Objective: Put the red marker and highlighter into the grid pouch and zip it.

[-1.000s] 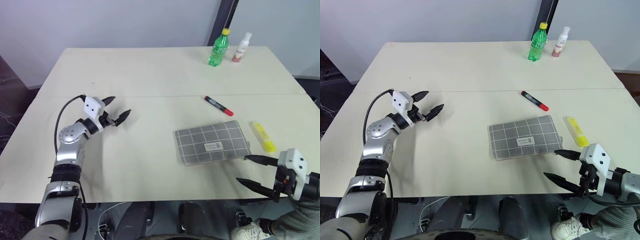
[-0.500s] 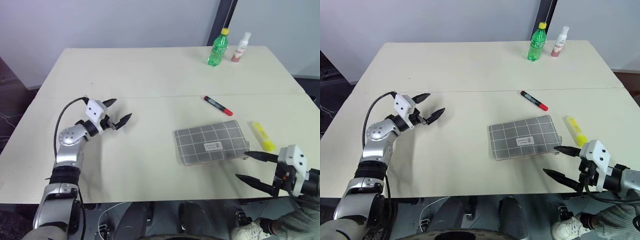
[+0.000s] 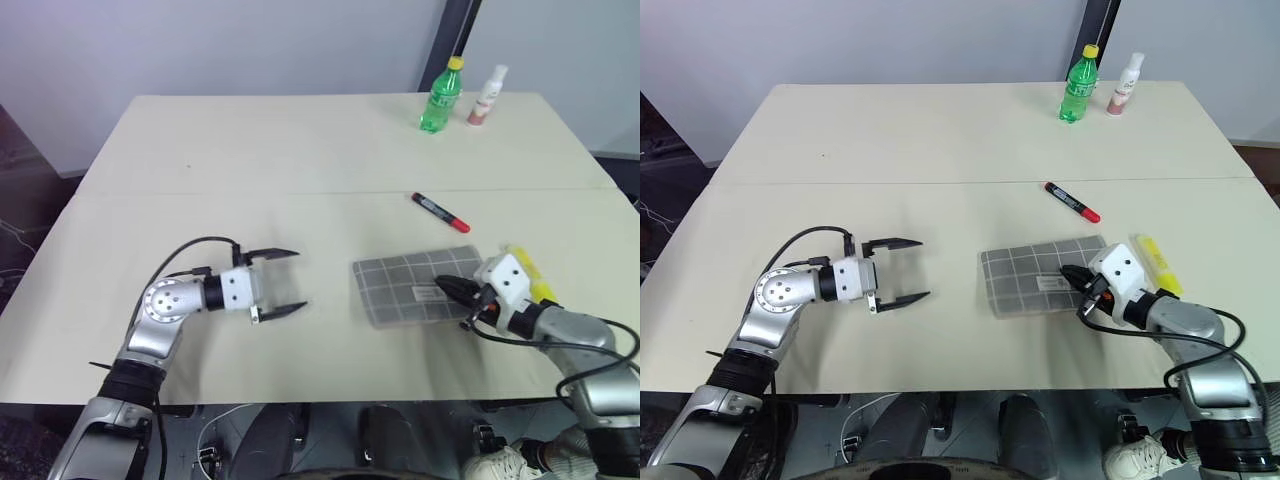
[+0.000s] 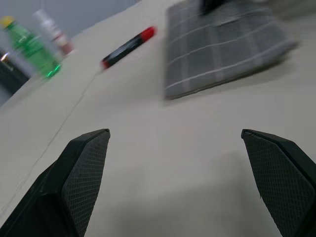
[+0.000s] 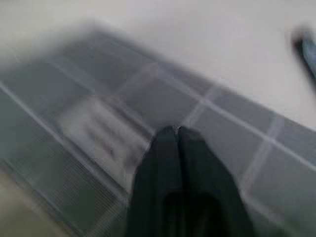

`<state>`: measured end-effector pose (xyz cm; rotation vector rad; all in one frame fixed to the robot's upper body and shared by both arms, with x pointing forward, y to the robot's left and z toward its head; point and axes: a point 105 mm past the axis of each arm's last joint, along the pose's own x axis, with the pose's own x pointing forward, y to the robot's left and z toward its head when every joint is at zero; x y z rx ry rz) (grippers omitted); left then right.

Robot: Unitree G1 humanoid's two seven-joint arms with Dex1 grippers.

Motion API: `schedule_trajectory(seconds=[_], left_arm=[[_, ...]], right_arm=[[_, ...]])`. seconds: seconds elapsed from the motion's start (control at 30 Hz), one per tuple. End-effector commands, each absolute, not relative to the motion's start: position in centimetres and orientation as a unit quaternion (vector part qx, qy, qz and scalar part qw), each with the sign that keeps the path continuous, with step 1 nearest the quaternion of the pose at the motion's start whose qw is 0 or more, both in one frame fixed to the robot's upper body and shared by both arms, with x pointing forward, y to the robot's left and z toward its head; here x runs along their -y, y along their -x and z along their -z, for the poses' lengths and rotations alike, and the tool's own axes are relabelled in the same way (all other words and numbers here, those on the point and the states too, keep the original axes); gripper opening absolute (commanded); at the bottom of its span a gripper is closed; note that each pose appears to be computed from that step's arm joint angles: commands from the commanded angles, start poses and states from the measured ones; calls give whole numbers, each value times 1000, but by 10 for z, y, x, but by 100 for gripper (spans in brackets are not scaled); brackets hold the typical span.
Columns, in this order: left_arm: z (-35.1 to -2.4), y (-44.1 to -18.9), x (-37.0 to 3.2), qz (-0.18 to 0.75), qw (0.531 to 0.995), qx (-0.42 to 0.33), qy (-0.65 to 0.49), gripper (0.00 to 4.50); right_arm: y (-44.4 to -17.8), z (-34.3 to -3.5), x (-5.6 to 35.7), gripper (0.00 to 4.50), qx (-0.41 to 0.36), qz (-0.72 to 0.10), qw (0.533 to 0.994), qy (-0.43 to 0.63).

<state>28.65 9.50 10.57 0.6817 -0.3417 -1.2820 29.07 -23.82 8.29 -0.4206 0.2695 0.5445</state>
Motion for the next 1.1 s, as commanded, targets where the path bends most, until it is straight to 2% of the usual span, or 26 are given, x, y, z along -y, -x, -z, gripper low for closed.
schedule_trajectory(seconds=[0.03, 0.17, 0.43, 0.6, 0.7, 0.83, 0.93, 0.97, 1.03, 1.1], left_arm=[[-109, -273, -68, 621, 684, 204, -323, 450], [-100, -273, -47, 646, 659, 212, -320, 450], [-94, -288, -9, 640, 643, 244, -342, 450], [-99, -294, 10, 640, 654, 255, -312, 450], [-88, -294, 15, 659, 638, 231, -324, 367], [-81, -293, 17, 674, 617, 222, -340, 168], [-85, -296, 20, 670, 618, 229, -341, 20], [-88, -297, 20, 668, 621, 232, -339, 3], [-93, -300, 18, 660, 630, 237, -334, 3], [-96, -304, 13, 653, 638, 236, -333, 3]], right_arm=[[-299, -83, 244, 1, -131, -241, 930, 247], [-299, -78, 232, 1, -134, -261, 923, 249], [-294, -83, 219, 1, -129, -275, 923, 236], [-294, -87, 219, 1, -125, -268, 926, 236], [-296, -92, 217, 0, -117, -264, 928, 236], [-299, -99, 218, 0, -108, -259, 932, 231], [-300, -101, 218, 0, -107, -259, 931, 234], [-299, -102, 217, 0, -102, -260, 931, 234], [-297, -111, 213, 0, -80, -269, 935, 215], [-291, -134, 208, 0, -36, -296, 942, 155]])
